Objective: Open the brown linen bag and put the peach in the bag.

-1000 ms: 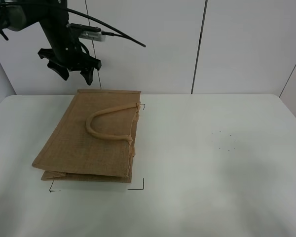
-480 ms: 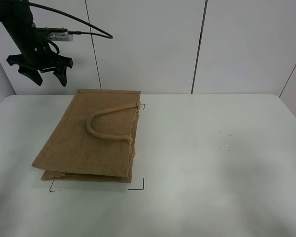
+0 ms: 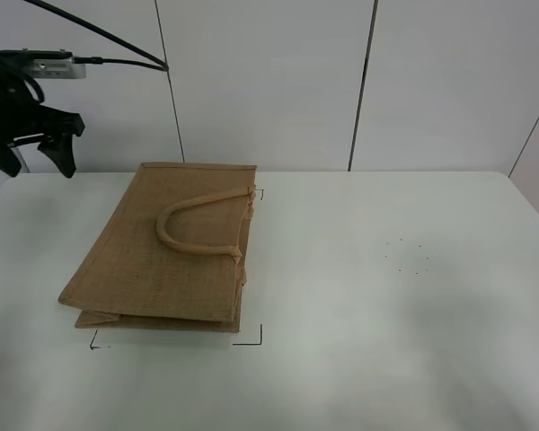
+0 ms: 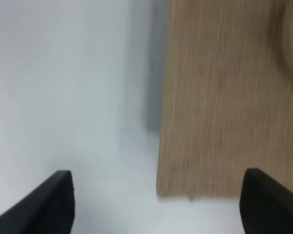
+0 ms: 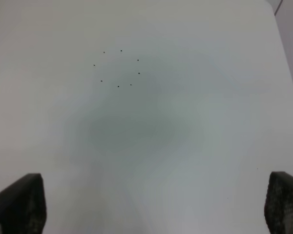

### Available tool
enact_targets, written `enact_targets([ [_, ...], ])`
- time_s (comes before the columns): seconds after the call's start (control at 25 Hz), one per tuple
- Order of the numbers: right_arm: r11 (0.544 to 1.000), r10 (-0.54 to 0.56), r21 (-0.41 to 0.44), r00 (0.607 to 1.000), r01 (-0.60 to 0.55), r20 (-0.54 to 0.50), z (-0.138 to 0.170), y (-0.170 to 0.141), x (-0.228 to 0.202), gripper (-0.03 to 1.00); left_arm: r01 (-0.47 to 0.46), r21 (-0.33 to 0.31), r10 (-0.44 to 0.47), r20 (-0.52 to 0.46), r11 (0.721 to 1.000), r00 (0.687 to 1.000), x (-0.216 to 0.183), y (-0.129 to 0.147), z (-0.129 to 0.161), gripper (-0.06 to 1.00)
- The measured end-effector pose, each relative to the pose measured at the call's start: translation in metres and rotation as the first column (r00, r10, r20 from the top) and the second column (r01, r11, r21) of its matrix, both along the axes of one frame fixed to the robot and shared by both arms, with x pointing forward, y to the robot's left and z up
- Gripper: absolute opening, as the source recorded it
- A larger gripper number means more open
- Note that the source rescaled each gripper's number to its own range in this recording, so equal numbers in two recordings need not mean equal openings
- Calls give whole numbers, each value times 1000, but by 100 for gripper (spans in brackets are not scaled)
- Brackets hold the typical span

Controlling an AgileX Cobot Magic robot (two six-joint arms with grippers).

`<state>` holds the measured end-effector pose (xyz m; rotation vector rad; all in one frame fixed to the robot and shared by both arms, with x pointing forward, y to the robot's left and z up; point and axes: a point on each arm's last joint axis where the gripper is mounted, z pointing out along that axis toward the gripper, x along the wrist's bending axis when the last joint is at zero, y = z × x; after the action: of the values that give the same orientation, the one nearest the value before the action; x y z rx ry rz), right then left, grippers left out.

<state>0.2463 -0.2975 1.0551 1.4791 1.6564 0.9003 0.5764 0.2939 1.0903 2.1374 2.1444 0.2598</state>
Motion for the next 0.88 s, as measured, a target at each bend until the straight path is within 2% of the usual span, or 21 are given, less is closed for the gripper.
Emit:
enact_targets([
  [0.24,1000,0,0,1000,0,0,0,0,0,100,0,1,0,-26,1000,1000,-87,3,1,99],
  [0.6,1000,0,0,1000,0,0,0,0,0,100,1,2,-1,-60,1000,998,-204,8,-39,99],
  [0.72,1000,0,0,1000,0,0,0,0,0,100,2,-5,-2,-2,1000,1000,-233,8,-53,99],
  [0.88,1000,0,0,1000,0,0,0,0,0,100,51,-75,-40,153,996,987,-262,2,-64,99],
])
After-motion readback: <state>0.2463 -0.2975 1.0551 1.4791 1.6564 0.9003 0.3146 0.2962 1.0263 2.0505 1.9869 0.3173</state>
